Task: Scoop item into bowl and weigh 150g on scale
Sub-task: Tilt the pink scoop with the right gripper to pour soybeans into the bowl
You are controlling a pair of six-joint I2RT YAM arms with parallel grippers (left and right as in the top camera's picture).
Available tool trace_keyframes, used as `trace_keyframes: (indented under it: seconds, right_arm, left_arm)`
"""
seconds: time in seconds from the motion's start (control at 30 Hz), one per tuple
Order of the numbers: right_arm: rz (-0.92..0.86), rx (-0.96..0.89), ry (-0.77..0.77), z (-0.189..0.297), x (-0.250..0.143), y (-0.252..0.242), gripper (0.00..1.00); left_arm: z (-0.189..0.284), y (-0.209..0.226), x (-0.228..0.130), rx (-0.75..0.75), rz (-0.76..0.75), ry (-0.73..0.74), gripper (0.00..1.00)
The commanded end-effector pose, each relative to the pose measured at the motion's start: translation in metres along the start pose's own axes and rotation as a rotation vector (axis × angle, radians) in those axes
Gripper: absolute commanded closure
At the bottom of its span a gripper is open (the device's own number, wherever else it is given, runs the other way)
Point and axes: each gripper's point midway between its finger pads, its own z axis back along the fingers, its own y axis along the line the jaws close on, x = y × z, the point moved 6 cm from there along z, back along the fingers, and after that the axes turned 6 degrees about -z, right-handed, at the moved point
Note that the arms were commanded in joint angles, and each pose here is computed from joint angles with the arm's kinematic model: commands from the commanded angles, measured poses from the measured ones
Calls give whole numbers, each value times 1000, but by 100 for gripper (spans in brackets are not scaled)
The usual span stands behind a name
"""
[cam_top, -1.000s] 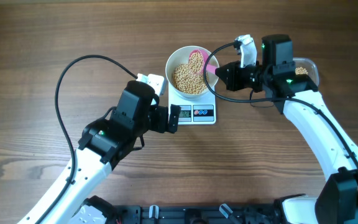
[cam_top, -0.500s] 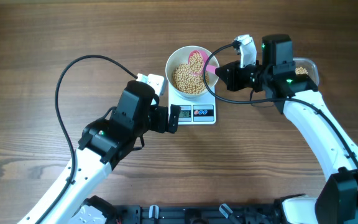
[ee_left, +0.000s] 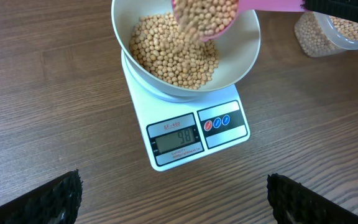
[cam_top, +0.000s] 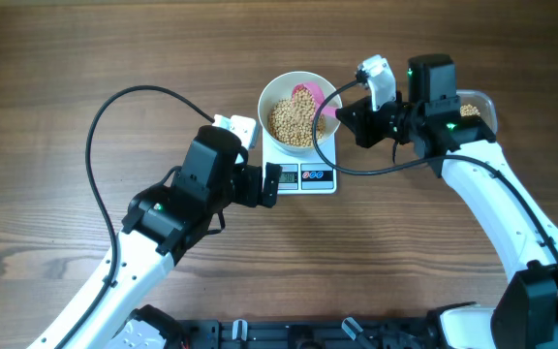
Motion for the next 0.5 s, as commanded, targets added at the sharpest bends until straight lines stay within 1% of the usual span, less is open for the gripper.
trace_keyframes:
  seconds: [0.0, 0.1, 0.47]
  right_arm:
    - [111, 10, -53, 11, 17, 10, 95]
    - [173, -7, -66, 12, 20, 9, 96]
    - [239, -48, -100, 19, 27, 10, 96]
  left_arm:
    - [1, -3, 4, -13, -5, -7, 0]
    - [1, -3, 4, -13, -5, -7, 0]
    - [1, -3, 4, -13, -5, -7, 0]
